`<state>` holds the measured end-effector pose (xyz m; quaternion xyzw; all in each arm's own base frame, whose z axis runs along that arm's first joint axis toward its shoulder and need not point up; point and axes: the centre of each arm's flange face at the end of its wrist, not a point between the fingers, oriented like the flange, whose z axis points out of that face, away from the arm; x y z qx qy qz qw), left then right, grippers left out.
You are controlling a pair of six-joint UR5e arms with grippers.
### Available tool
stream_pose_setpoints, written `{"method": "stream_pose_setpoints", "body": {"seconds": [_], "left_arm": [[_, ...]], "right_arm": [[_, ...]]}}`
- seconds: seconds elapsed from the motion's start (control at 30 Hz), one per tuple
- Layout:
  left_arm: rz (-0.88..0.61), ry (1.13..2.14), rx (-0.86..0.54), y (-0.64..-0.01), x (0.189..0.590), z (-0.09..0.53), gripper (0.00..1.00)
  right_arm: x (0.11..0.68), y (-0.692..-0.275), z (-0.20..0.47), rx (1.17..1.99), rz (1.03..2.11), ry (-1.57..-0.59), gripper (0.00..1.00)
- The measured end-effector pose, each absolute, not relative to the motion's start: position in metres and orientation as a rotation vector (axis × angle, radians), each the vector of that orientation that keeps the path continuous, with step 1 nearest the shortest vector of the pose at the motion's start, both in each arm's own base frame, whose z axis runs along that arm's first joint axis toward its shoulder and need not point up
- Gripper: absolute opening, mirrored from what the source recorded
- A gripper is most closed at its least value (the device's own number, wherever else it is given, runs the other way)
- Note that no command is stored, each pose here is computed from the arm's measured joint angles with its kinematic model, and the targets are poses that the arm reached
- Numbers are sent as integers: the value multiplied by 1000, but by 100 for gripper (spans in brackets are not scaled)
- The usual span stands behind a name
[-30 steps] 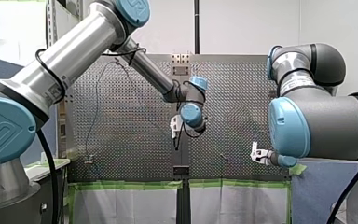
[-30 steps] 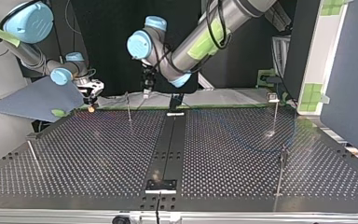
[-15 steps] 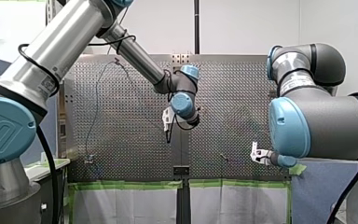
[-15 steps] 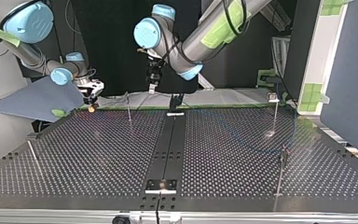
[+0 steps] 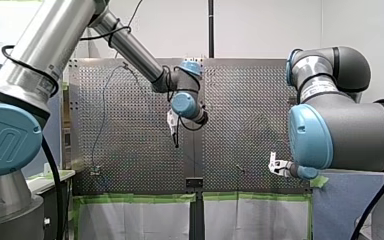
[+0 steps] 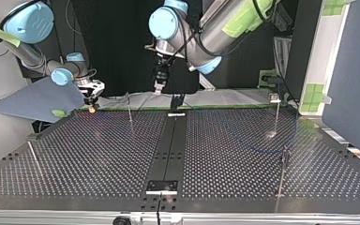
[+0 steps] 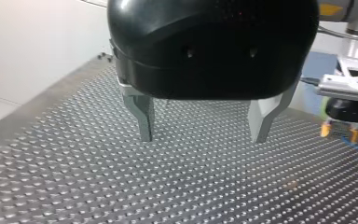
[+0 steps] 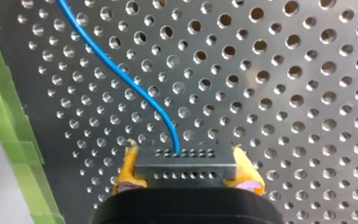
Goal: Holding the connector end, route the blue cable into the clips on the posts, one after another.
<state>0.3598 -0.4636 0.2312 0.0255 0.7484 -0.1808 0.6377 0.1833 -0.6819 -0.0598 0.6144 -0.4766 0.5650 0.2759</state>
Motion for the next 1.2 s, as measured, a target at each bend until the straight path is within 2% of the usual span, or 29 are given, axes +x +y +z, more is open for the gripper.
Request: {"method": "stream_pose_setpoints", "body": {"seconds": [0.63, 1.2], "left_arm": [[-424, 1683, 52, -417, 316, 257, 100], [-525, 1585, -26, -378, 275, 278, 100]], "right_arm": [[179, -679, -61, 1675, 1476, -1283, 0], [169, -669, -67, 1721, 1382, -1271, 0]]}}
